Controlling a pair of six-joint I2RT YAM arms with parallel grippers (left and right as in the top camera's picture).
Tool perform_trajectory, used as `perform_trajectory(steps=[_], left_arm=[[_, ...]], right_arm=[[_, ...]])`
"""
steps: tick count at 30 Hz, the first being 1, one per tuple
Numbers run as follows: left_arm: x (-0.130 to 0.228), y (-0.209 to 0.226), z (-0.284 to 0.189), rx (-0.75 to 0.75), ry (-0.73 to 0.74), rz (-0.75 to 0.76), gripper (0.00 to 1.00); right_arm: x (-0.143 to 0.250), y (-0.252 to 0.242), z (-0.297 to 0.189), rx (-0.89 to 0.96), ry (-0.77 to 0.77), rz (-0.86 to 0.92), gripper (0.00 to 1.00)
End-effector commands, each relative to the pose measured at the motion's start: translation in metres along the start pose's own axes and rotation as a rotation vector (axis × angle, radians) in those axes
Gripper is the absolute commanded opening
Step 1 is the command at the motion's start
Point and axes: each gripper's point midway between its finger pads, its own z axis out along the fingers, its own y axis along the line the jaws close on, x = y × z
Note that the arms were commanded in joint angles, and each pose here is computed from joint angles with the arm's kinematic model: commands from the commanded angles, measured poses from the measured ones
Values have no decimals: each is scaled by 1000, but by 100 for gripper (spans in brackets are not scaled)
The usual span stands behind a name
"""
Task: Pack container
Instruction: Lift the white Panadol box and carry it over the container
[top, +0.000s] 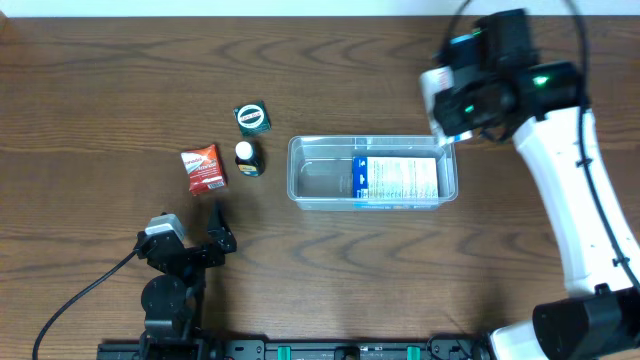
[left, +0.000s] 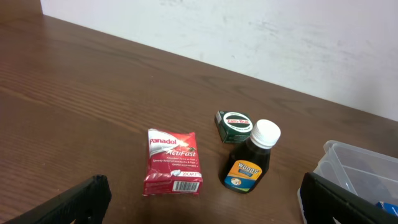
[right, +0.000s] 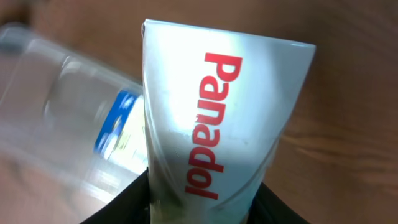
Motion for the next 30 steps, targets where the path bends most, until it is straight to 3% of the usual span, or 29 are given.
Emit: perform_trajectory(steps=[1,17,30], left_arm=[[14,5,1,-18,41,21,98],[14,5,1,-18,41,21,98],[14,5,1,-18,41,21,98]], right_arm=[[7,20,2,3,46,-192,42],[43,53,23,-160,157,-545,45],[71,53,84,-184,145,-798,36]])
